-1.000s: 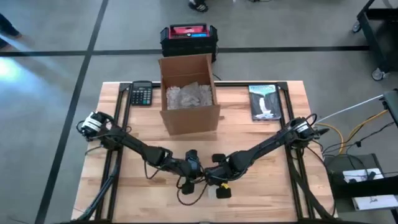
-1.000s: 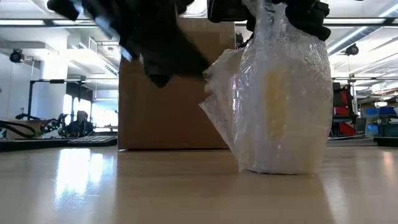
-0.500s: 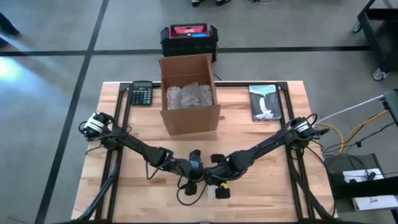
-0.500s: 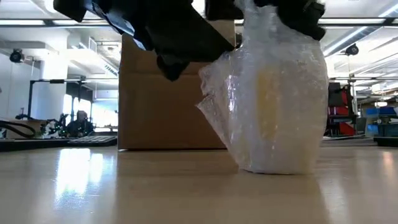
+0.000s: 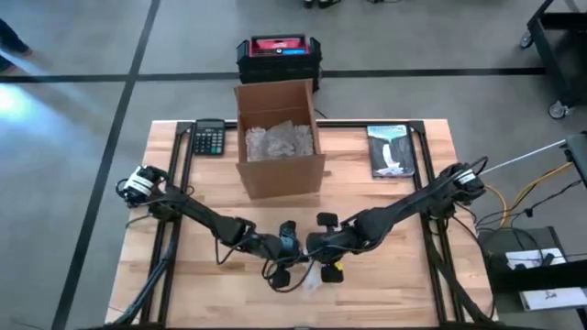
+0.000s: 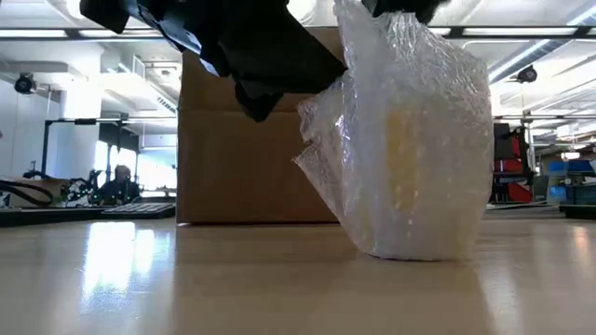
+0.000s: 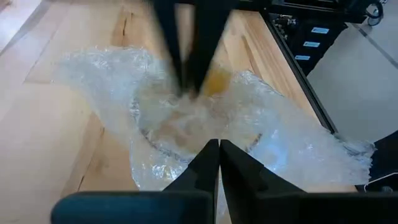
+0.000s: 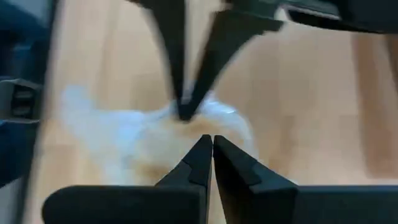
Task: Wrap mug
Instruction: Wrap the yellow mug with the transparent bubble wrap
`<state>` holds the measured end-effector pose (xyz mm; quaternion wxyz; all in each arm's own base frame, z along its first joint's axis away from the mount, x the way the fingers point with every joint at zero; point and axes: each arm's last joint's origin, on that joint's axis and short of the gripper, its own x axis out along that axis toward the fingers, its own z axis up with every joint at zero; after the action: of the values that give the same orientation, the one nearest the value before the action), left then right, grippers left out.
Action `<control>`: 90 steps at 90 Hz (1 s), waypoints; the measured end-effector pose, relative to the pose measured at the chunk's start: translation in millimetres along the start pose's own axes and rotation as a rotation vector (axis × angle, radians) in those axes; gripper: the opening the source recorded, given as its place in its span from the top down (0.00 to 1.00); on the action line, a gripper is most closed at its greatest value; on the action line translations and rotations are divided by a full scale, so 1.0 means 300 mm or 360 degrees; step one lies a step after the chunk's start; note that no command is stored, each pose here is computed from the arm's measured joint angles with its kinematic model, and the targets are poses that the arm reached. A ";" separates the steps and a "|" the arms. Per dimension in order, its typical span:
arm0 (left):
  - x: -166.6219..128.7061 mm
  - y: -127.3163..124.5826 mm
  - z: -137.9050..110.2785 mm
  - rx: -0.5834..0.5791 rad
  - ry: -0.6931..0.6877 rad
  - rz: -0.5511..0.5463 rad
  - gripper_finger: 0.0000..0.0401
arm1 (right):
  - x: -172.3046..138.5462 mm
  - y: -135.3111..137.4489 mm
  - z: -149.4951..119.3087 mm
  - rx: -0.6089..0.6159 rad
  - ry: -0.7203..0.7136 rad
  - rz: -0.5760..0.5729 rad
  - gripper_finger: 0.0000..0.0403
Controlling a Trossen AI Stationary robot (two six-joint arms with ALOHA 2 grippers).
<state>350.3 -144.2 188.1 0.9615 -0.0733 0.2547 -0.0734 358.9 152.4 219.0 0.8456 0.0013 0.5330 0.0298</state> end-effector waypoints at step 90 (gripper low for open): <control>0.000 0.000 0.000 0.0000 -0.0004 -0.0001 1.00 | -0.033 0.025 0.011 -0.0017 0.0028 0.0169 0.99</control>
<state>350.1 -144.1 188.0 0.9618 -0.0733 0.2534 -0.0737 357.2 159.3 229.6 0.8381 0.0246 0.5394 0.0775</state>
